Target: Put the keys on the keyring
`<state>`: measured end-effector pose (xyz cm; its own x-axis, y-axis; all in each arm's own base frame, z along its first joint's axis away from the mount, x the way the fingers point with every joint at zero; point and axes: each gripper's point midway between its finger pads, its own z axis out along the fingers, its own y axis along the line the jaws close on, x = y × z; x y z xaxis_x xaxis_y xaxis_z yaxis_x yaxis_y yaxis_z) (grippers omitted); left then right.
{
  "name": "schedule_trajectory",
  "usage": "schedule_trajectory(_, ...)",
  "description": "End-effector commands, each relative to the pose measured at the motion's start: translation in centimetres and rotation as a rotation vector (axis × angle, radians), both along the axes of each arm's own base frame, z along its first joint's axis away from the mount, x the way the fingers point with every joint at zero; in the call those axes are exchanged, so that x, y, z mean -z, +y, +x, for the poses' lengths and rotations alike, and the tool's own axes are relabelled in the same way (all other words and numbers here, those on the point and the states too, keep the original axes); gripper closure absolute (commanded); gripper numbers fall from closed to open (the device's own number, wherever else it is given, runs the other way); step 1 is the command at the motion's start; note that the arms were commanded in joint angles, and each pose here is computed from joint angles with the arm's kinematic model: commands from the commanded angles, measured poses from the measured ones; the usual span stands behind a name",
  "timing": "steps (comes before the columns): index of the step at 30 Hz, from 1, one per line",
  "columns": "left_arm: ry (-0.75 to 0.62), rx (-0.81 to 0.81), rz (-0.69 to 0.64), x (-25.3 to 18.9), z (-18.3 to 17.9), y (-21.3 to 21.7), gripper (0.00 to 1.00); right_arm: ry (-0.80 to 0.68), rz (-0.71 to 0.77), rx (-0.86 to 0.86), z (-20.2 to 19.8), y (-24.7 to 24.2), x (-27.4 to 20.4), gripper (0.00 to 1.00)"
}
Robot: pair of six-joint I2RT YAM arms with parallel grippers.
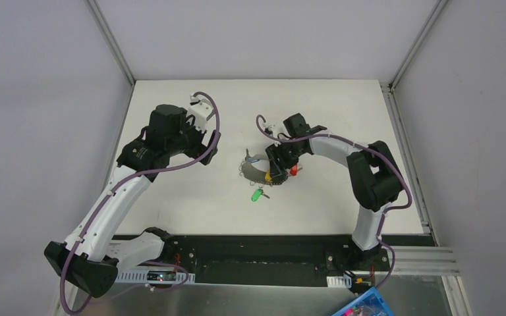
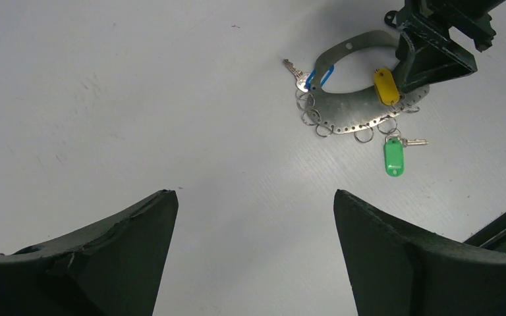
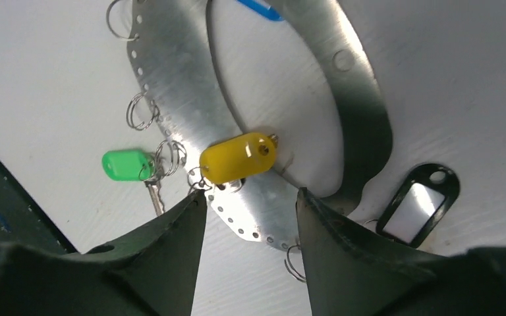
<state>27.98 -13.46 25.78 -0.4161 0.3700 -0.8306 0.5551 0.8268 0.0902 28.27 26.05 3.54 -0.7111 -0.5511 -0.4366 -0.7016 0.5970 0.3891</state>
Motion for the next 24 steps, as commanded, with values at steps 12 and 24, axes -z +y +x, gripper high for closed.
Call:
schedule_trajectory(12, -0.062, -0.027, 0.025, -0.5, 0.7, 0.9, 0.09, -0.01, -0.143, 0.177, 7.2, -4.5, 2.0, 0.45)
schedule_trajectory(24, -0.067, -0.049, 0.049, -0.1, 0.8, 1.5, 0.08, -0.056, -0.104, 0.342, 12.7, -8.1, -0.3, 0.38)
